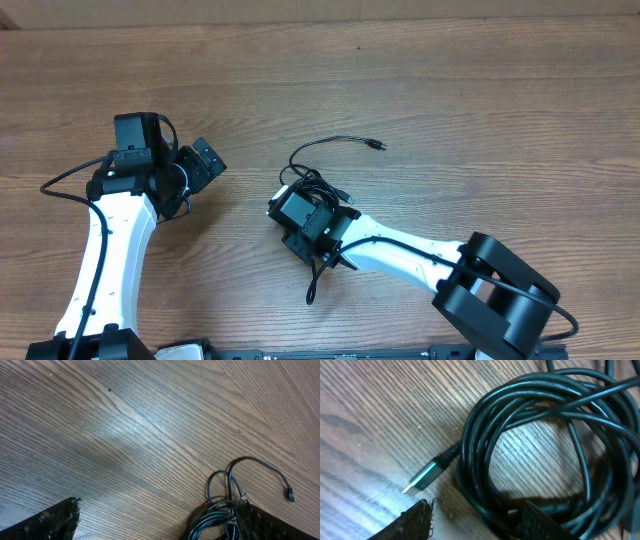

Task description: Untangle cables

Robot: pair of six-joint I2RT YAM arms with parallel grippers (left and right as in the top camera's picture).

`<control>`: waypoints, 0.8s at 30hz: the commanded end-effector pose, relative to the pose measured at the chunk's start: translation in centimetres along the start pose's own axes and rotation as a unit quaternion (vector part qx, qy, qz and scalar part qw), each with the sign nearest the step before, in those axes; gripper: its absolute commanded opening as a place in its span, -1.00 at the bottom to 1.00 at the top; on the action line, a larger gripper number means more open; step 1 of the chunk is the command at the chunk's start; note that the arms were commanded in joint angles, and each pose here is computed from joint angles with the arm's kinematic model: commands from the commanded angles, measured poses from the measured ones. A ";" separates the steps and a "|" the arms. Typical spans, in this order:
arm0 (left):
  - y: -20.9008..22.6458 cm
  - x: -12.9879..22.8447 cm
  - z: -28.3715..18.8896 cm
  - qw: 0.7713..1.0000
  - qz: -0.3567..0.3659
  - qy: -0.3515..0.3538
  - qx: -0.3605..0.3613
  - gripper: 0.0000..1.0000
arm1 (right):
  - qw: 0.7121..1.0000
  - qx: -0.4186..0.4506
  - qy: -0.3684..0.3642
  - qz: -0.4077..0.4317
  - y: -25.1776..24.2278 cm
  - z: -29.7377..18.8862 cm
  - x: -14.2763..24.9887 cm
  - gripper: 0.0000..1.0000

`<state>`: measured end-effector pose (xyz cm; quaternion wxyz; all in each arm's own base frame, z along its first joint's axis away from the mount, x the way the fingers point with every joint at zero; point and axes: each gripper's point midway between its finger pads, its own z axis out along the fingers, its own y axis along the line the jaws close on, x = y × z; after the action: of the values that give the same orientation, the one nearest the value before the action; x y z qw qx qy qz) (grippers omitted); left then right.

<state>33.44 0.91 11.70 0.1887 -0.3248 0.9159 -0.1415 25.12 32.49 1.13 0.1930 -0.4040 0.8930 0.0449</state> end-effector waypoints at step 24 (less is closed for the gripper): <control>-5.7 3.6 -0.3 0.975 0.184 0.053 0.111 0.99 | 0.985 -0.160 -0.031 0.048 2.3 -12.5 -10.4 -0.92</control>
<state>33.60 -3.14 12.26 0.1889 -0.2051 0.9417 -0.1882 25.42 35.29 8.50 0.1298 -0.4232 0.8929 0.0828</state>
